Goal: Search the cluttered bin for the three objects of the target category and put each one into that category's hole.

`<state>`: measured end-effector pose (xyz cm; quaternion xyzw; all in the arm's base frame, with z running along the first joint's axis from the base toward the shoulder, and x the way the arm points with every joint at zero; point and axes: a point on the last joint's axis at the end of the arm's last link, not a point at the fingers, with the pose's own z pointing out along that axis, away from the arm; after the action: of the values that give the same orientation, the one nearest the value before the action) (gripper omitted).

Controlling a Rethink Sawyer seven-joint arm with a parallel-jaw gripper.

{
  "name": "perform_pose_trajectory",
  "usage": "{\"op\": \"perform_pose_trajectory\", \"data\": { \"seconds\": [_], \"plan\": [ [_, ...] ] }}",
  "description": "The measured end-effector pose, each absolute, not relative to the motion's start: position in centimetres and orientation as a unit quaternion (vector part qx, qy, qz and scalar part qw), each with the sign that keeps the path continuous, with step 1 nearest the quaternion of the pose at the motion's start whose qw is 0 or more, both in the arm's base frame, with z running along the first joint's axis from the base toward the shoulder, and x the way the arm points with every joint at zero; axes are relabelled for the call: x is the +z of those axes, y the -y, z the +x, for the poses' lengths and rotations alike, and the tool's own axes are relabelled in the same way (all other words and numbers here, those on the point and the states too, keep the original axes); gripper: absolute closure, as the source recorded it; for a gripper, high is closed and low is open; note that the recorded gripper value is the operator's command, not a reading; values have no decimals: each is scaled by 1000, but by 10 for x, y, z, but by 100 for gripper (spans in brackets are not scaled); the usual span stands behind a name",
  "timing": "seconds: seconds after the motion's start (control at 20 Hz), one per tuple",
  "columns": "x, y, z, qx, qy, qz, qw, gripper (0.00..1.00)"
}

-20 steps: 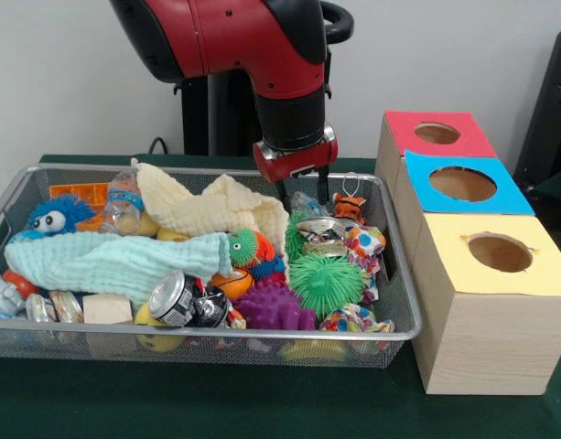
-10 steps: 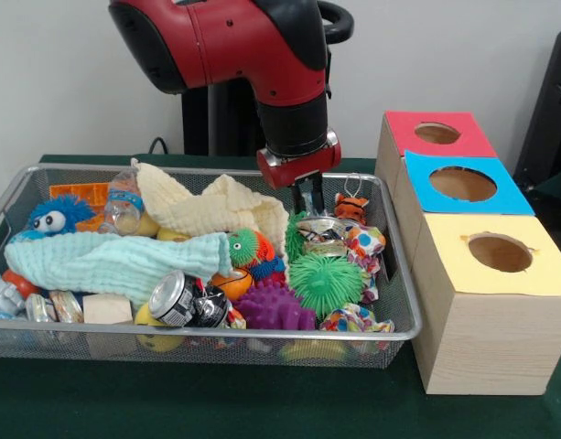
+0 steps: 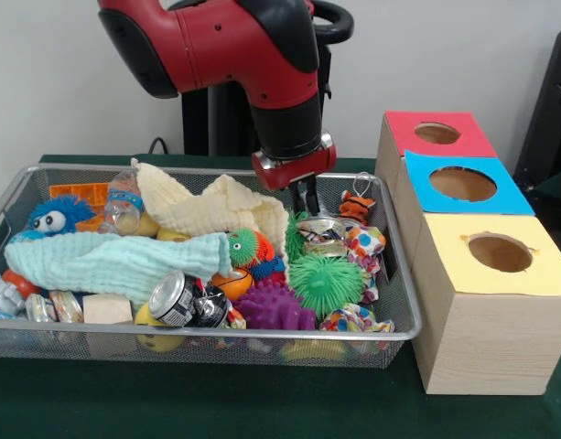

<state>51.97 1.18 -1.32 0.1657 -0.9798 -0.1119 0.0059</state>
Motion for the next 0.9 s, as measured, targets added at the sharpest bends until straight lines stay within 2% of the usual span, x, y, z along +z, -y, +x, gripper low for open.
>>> {"op": "perform_pose_trajectory", "data": {
  "seconds": [0.45,0.9],
  "plan": [
    [-11,-14,519,-110,979,169,6,100],
    [13,-38,515,-83,975,206,4,100]
  ]
}}
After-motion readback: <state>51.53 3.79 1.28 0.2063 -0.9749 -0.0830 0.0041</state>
